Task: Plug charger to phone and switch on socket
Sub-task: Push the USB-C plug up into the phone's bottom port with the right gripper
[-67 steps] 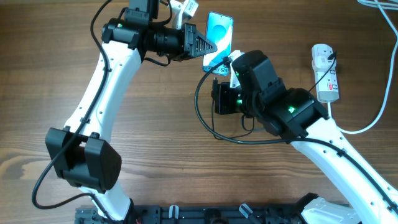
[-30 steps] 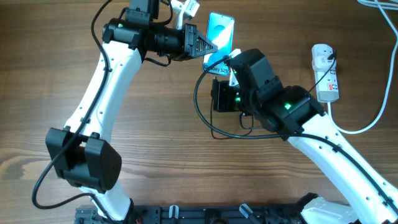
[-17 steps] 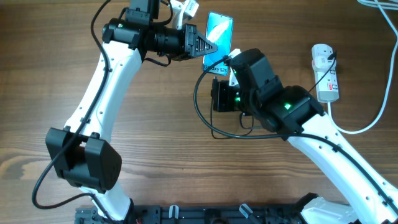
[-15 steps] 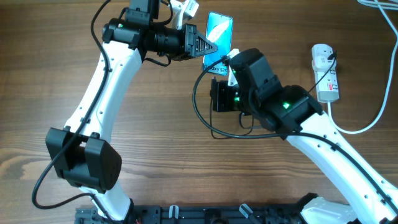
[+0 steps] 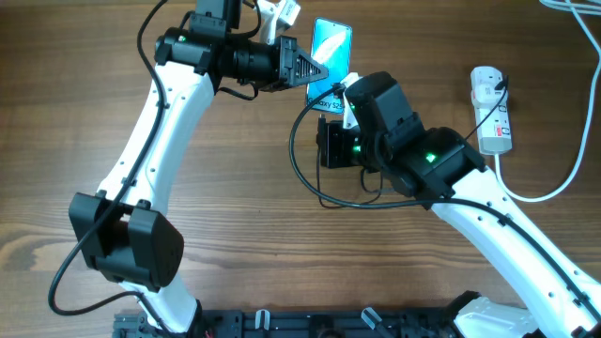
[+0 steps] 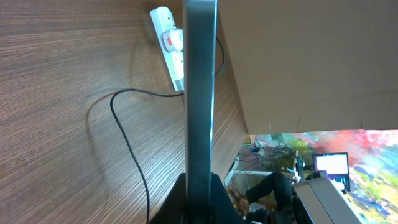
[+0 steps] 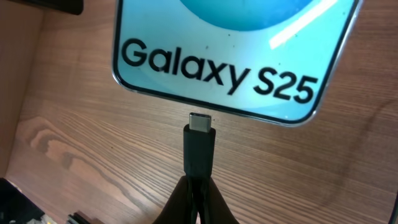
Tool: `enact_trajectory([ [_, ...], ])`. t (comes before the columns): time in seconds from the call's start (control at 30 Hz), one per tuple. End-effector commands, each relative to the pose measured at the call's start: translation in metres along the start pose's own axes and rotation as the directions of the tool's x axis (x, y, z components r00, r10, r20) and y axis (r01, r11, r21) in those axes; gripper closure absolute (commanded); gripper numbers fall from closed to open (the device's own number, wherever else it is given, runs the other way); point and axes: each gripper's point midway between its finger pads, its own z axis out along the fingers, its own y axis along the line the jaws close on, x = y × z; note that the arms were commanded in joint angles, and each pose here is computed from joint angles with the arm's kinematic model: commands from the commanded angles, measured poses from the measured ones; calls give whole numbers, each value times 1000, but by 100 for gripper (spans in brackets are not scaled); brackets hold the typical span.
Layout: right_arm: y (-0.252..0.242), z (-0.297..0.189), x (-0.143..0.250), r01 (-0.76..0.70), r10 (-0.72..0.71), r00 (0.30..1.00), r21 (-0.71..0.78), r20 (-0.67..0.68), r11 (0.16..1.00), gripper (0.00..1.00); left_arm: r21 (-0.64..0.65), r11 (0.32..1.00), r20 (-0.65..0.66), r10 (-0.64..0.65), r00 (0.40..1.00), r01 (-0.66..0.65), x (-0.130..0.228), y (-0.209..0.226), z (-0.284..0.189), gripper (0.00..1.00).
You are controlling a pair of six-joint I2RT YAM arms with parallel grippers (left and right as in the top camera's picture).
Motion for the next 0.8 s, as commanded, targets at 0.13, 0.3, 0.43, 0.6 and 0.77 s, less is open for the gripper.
enact_trajectory([
  [0.13, -5, 1, -8, 16, -17, 999, 29, 28, 999, 96, 26, 997, 16, 71, 997, -71, 0, -20, -8, 96],
  [0.3, -7, 1, -9, 11, -12, 999, 40, 35, 999, 96, 26, 997, 16, 71, 997, -71, 0, -20, -8, 96],
  [0.43, -6, 1, -9, -11, 10, 999, 38, 35, 999, 96, 26, 997, 16, 71, 997, -71, 0, -20, -8, 96],
  [0.6, -6, 0, -9, -63, 62, 998, 28, 32, 998, 96, 44, 996, 11, 72, 997, -73, 1, -23, -8, 96],
  [0.77, -5, 0, -9, -75, 74, 997, 21, 31, 997, 96, 51, 996, 9, 73, 997, -73, 2, -25, -8, 96],
])
